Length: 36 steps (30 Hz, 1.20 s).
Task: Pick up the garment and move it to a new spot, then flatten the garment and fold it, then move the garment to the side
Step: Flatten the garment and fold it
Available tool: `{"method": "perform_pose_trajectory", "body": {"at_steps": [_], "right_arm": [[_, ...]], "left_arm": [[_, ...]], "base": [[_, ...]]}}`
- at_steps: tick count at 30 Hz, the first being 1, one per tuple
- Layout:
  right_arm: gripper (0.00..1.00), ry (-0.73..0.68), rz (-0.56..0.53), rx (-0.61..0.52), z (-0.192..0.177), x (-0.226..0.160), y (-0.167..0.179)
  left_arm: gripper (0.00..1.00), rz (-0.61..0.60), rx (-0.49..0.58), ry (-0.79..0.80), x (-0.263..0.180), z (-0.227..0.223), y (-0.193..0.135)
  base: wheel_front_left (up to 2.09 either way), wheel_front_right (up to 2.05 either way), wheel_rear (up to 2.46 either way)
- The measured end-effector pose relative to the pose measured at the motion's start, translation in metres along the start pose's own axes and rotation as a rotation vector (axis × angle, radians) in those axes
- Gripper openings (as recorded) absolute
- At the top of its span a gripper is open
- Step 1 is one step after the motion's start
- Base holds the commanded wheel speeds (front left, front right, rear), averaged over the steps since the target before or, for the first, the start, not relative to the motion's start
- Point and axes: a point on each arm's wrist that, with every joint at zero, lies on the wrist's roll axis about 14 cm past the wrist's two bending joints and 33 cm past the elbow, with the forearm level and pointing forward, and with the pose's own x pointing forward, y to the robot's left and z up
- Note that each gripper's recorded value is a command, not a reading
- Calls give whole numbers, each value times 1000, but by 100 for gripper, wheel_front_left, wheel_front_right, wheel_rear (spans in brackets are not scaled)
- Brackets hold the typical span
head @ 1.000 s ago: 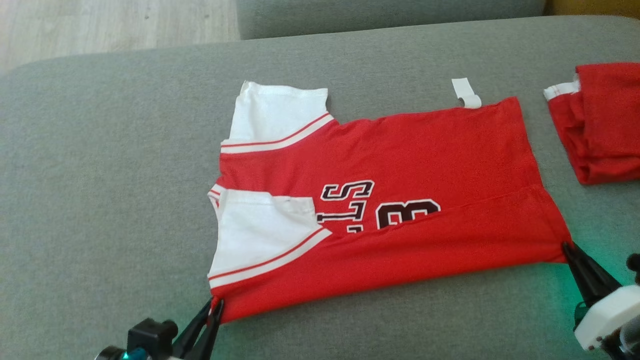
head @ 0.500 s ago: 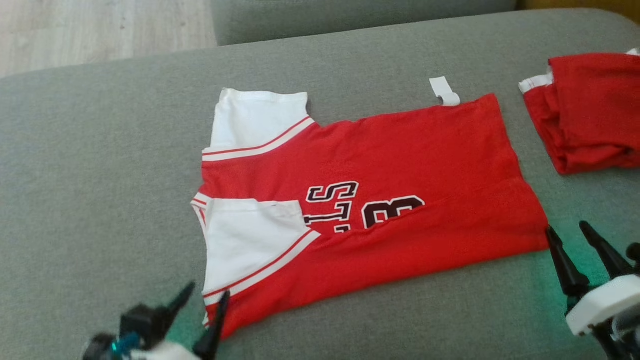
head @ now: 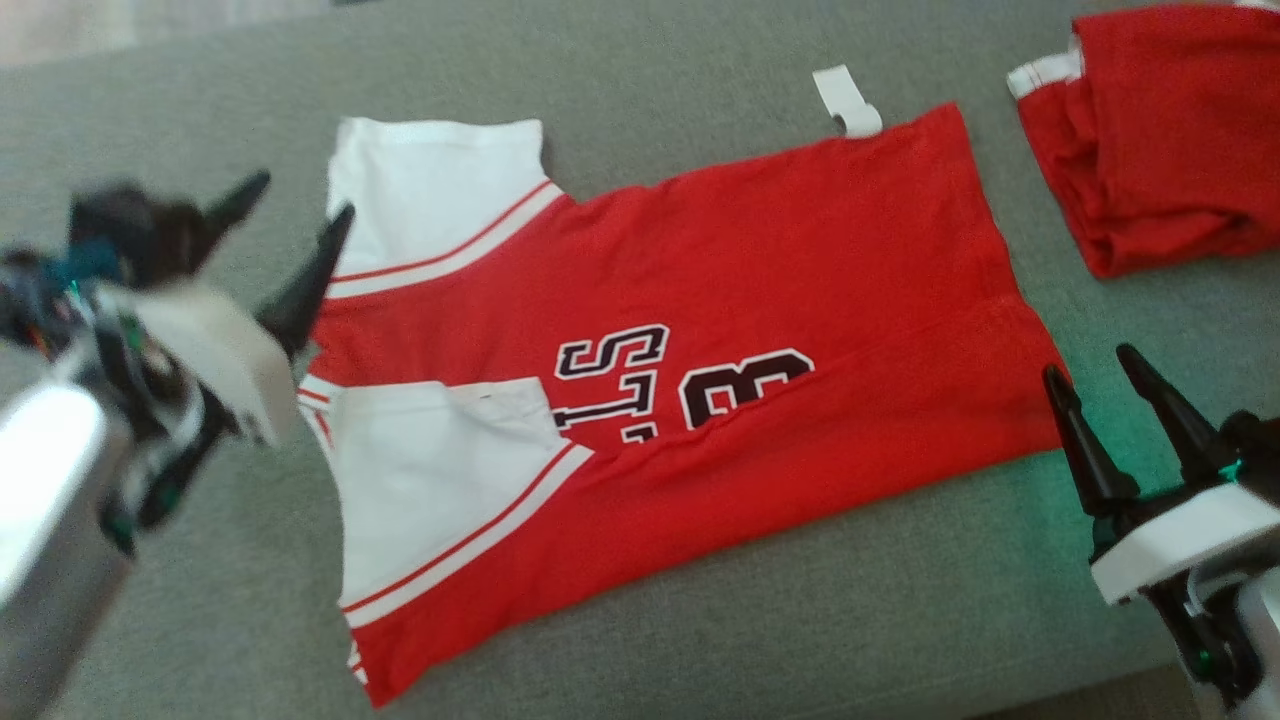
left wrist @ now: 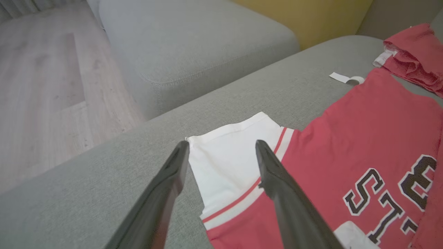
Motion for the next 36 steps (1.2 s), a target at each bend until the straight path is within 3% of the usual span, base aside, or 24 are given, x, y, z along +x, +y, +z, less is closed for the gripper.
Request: {"method": "perform_pose_trajectory", "body": {"at_steps": [7, 13, 25, 34, 35, 36], "right_arm": [[100, 25, -27, -6, -4, 10, -9], [100, 58, -47, -4, -13, 20, -15], [100, 93, -79, -3, -28, 27, -24], [100, 105, -96, 6, -34, 24, -28], [100, 104, -96, 5, -34, 25, -29], [100, 102, -96, 3, -33, 26, -29]], "left_arm": [[100, -72, -57, 289, 44, -11, 25], [100, -65, -141, 449, 72, -31, 46], [100, -77, -174, 522, 113, -50, 54], [100, -109, -158, 567, 118, -60, 47], [91, -110, -154, 570, 118, -61, 47], [68, -110, -152, 572, 118, -61, 47]], "base": [[0, 0, 0], [0, 0, 0], [0, 0, 0], [0, 0, 0], [0, 0, 0], [0, 0, 0]]}}
